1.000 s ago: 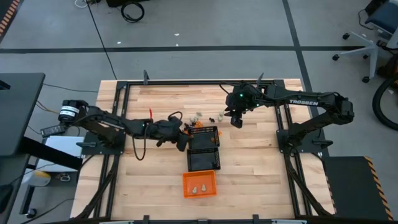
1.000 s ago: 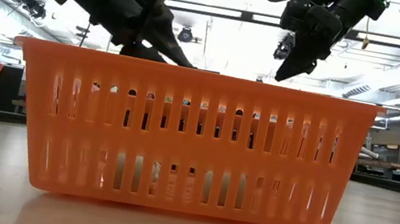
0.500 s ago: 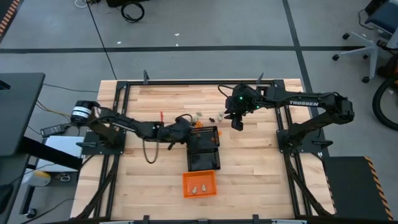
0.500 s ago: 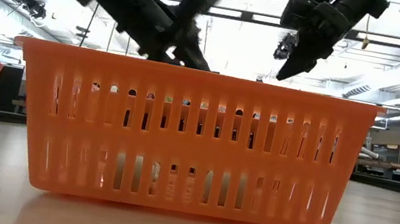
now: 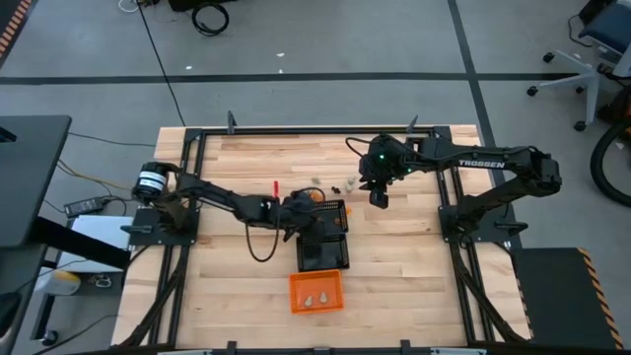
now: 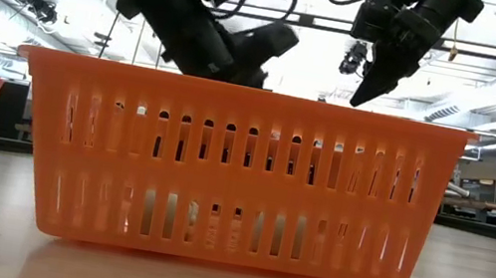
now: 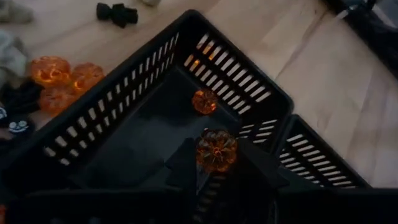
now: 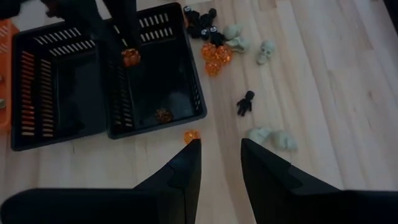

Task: Sort Halloween decoration
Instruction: Put the orange pumpkin toy into the top black bin

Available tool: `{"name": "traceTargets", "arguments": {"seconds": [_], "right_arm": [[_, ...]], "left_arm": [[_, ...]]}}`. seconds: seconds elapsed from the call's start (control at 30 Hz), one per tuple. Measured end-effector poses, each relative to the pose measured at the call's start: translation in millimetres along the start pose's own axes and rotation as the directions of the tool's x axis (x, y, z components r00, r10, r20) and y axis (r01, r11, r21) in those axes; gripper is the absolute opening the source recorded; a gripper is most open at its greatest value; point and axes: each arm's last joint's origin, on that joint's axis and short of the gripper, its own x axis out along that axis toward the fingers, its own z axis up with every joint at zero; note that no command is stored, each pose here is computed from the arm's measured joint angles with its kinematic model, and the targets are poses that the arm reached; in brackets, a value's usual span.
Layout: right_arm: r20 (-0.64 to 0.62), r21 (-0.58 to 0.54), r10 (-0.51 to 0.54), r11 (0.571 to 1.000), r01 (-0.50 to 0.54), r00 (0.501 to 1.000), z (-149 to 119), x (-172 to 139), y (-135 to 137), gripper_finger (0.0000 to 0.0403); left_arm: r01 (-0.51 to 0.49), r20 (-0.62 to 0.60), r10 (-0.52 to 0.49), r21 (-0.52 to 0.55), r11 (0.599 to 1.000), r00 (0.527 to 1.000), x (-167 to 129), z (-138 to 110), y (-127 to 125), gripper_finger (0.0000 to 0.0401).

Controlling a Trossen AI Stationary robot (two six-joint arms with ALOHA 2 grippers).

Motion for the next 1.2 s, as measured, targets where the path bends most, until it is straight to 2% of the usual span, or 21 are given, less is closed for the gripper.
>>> {"name": "traceTargets", "arguments": {"seconds": [0.17, 0.5, 0.63, 0.77, 0.93, 1.2], "right_arm": [[0.004, -0.003, 0.000, 1.000, 0.000, 1.000, 0.3, 0.0, 0.0, 0.0117], [0.003, -0.003, 0.000, 1.000, 0.000, 1.000, 0.2, 0.0, 0.0, 0.0117], [-0.005, -0.002, 0.001, 1.000, -0.001, 1.000, -0.6, 0.0, 0.1, 0.0117], [-0.016, -0.002, 0.002, 1.000, -0.002, 1.000, -1.6, 0.0, 0.2, 0.0117], [-0.014, -0.005, 0.001, 1.000, -0.002, 1.000, -1.5, 0.0, 0.1, 0.0117], [0.003, -0.007, 0.000, 1.000, 0.000, 1.000, 0.2, 0.0, 0.0, 0.0117]], "left_arm": [[-0.032, -0.039, 0.032, 0.008, 0.999, 0.999, 1.0, -4.1, 3.9, 0.0105], [-0.034, -0.047, 0.034, 0.001, 0.999, 0.998, 1.1, -4.8, 4.4, 0.0164], [-0.005, -0.080, 0.005, 0.000, 1.000, 0.997, -1.9, -4.2, 3.3, 0.0168], [0.004, -0.065, -0.002, 0.031, 1.000, 0.998, -17.4, 1.0, -1.2, 0.0160], [-0.042, -0.046, 0.048, 0.115, 0.992, 0.998, -42.4, 3.5, -4.0, 0.0152], [-0.235, -0.127, 0.265, 0.211, 0.949, 0.956, -65.9, -1.2, 16.2, 0.0150]]}}
